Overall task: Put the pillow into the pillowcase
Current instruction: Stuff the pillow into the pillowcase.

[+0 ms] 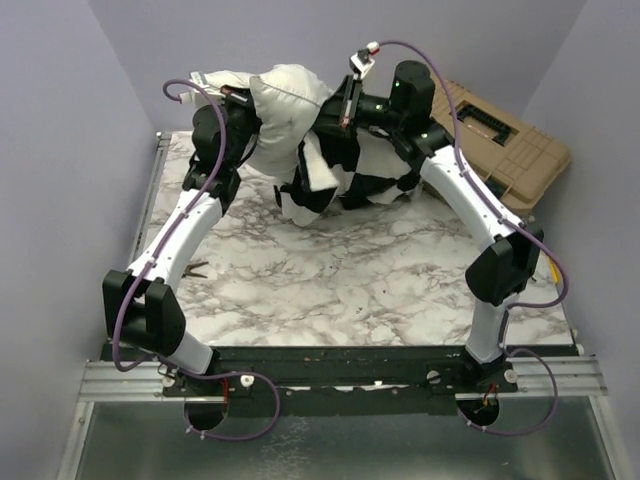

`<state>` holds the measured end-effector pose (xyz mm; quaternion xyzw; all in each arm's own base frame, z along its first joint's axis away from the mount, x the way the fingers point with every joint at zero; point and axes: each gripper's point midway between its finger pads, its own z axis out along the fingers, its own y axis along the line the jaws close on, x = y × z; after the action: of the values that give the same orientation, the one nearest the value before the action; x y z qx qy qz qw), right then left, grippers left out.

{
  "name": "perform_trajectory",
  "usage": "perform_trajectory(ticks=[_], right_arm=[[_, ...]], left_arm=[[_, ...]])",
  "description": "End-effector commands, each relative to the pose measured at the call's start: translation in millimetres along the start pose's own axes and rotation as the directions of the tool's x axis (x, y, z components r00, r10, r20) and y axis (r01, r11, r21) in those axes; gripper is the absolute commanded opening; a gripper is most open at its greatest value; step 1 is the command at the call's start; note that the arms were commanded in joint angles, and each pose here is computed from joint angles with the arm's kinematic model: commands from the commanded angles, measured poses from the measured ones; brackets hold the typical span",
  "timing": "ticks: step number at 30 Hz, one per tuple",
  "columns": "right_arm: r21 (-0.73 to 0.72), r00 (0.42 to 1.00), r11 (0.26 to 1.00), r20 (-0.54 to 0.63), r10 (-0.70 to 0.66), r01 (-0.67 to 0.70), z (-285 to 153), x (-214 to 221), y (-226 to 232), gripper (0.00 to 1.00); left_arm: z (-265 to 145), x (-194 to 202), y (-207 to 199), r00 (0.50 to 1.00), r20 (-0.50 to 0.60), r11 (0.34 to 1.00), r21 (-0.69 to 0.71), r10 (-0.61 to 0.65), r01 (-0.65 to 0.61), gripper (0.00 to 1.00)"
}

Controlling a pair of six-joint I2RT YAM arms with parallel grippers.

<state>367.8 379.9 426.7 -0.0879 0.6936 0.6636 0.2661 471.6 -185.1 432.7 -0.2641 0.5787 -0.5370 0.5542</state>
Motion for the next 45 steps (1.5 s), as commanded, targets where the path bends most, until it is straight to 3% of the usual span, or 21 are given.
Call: perform_trajectory(ticks=[1, 5, 13, 20, 26, 31, 37, 40, 45], right_arm=[[-0.412, 0.974, 0.884, 0.038, -0.224, 0.219, -19, -15, 153, 0.00], [-0.503, 0.982, 0.845, 0.047, -0.184, 0.182, -19, -28, 178, 0.00], [-0.531, 0.991, 0.839, 0.017, -0.131, 0.120, -22, -20, 183, 0.00], [-0.544, 0.994, 0.839, -0.087, -0.059, 0.002, 1, -2, 174, 0.00], [-0.568, 0.987, 0.818, -0.163, -0.001, -0.093, 23, 21, 177, 0.00], [-0.593, 0.975, 0.790, -0.218, 0.029, -0.156, 41, 50, 189, 0.00], [-0.622, 0.968, 0.767, -0.249, 0.000, -0.160, 48, 77, 205, 0.00], [-0.524, 0.974, 0.841, -0.226, 0.013, -0.133, 53, 67, 173, 0.00], [-0.262, 0.981, 0.953, -0.159, 0.111, -0.150, 56, 24, 76, 0.00]], left_arm=[[-24, 110, 17, 0.952, -0.299, 0.994, -0.063, 0.062, -0.085, 0.00], [-38, 134, 19, 0.942, -0.310, 0.984, -0.077, 0.131, -0.162, 0.00], [-53, 194, 34, 0.876, -0.432, 0.961, -0.069, 0.213, -0.268, 0.00], [-73, 269, 26, 0.795, -0.559, 0.957, -0.013, 0.234, -0.291, 0.00], [-92, 307, 36, 0.741, -0.618, 0.940, -0.013, 0.261, -0.342, 0.00], [-81, 296, 44, 0.763, -0.567, 0.911, -0.050, 0.312, -0.410, 0.00], [-72, 295, 33, 0.744, -0.562, 0.897, -0.006, 0.362, -0.441, 0.00], [-81, 271, 35, 0.778, -0.541, 0.909, -0.054, 0.321, -0.413, 0.00], [-105, 199, 35, 0.876, -0.444, 0.936, -0.191, 0.188, -0.297, 0.00]])
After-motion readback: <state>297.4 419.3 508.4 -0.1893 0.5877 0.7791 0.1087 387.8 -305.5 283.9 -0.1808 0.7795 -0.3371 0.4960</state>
